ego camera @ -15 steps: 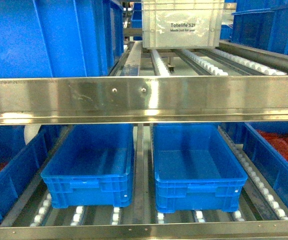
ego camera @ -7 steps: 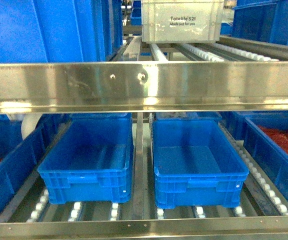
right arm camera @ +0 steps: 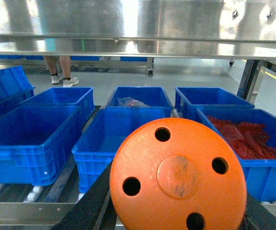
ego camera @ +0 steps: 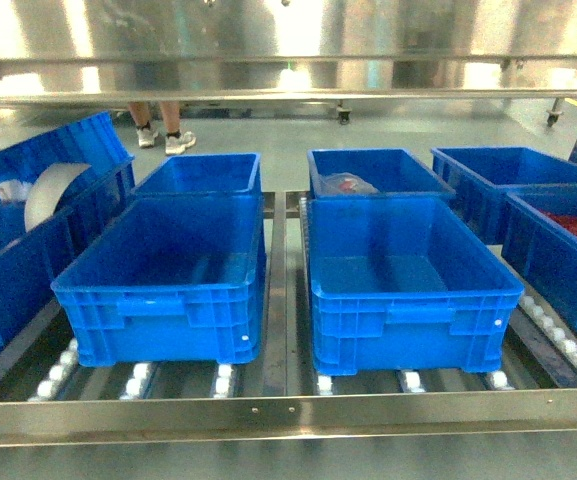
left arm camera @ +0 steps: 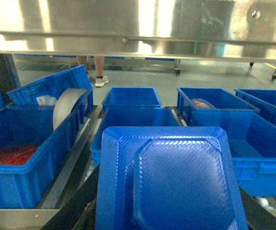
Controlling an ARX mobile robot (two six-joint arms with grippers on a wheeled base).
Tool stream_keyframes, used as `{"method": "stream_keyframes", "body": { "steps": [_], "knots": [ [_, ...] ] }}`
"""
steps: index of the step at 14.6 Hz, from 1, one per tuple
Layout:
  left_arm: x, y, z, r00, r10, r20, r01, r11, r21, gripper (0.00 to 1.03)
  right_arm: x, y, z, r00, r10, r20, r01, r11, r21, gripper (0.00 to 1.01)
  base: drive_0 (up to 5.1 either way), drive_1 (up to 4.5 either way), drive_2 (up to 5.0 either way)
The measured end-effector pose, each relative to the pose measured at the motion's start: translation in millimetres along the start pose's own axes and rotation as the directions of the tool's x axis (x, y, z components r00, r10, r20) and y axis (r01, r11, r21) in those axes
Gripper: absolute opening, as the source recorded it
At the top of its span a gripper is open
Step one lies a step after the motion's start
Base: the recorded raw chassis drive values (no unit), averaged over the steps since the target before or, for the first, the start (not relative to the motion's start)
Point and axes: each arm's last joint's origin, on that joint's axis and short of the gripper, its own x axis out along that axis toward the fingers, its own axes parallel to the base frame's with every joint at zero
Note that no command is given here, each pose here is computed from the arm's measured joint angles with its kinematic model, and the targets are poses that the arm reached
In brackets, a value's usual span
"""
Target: Sort blue parts and orange caps into right shelf containers
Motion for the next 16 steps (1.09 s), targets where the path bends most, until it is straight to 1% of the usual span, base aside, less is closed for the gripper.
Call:
{"method": "stream_keyframes", "body": {
  "steps": [16],
  "knots": [
    [0.0, 0.0, -0.1, 1.0, 0.0, -0.002, 0.0, 1.0, 0.0, 0.44, 0.0, 0.0, 0.0, 1.0, 0.0, 0.0, 0.0, 1.0, -0.001, 0.44, 0.0, 0.0, 0.0]
  ]
}}
